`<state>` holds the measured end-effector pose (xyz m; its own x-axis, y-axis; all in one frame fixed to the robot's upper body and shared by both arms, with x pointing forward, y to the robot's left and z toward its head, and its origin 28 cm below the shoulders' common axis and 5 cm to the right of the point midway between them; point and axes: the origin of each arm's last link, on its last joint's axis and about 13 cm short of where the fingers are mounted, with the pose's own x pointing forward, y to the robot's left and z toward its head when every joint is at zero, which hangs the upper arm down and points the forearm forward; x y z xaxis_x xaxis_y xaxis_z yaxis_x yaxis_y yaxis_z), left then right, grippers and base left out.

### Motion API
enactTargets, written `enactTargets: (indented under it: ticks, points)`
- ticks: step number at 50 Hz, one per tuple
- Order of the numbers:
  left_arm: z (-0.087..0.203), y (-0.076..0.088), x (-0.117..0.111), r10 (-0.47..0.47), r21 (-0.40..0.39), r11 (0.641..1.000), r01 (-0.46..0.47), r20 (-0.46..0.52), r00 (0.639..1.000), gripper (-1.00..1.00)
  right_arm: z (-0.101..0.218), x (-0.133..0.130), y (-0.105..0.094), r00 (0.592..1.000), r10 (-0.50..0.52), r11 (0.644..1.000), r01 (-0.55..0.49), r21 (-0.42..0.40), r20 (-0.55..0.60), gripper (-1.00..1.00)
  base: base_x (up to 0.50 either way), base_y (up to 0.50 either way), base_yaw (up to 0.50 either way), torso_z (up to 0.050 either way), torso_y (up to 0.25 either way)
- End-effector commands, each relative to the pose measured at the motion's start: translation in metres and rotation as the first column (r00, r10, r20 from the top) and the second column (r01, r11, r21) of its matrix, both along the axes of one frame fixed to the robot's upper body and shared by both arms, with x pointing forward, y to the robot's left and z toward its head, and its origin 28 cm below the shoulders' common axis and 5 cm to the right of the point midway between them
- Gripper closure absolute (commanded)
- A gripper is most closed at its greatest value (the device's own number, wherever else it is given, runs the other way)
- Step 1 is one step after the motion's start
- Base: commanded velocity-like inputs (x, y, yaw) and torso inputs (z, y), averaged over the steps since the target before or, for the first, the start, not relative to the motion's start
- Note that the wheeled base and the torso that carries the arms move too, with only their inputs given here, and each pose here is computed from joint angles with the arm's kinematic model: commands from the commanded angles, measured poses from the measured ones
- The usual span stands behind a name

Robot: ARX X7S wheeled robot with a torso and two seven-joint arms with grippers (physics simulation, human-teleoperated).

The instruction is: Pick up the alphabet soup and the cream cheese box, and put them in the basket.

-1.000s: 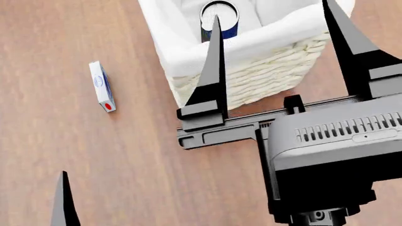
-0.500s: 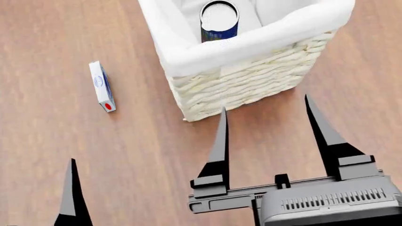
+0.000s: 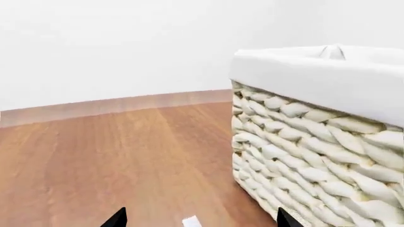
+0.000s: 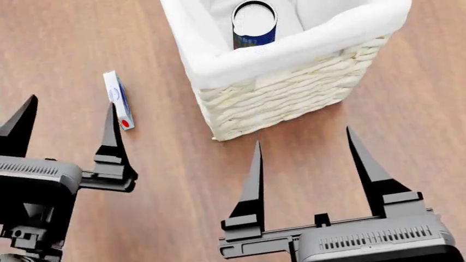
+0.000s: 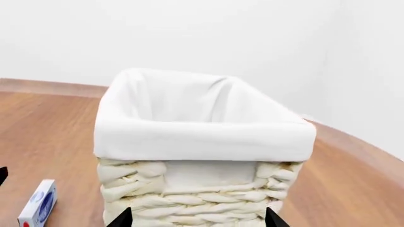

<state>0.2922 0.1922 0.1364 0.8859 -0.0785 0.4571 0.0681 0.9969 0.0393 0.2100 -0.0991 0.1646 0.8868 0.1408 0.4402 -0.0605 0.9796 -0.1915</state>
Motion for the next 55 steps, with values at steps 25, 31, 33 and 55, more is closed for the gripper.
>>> enactTargets:
  ticks: [25,31,33,55]
  points:
    - [-0.027,-0.003,0.064,-0.025,-0.067,0.998,0.010,-0.232,0.972,-1.00,-0.012,0.005,-0.001,0.999,0.003,1.000,-0.003,-0.003,-0.053,-1.00,0.00,0.00,0.00,0.000,0.000]
    - [-0.031,-0.003,0.066,-0.018,-0.062,0.998,0.003,-0.241,0.970,-1.00,-0.013,0.004,-0.001,0.998,0.003,1.000,-0.003,-0.001,-0.056,-1.00,0.00,0.00,0.00,0.000,0.000]
    - [-0.031,-0.003,0.066,-0.017,-0.059,0.998,0.002,-0.242,0.970,-1.00,-0.013,0.003,-0.001,0.998,0.002,1.000,-0.002,-0.003,-0.058,-1.00,0.00,0.00,0.00,0.000,0.000]
    - [-0.043,-0.001,0.065,0.008,-0.024,1.000,-0.015,-0.269,0.963,-1.00,-0.014,0.000,-0.001,0.998,0.009,1.000,-0.008,0.003,-0.062,-1.00,0.00,0.00,0.00,0.000,0.000]
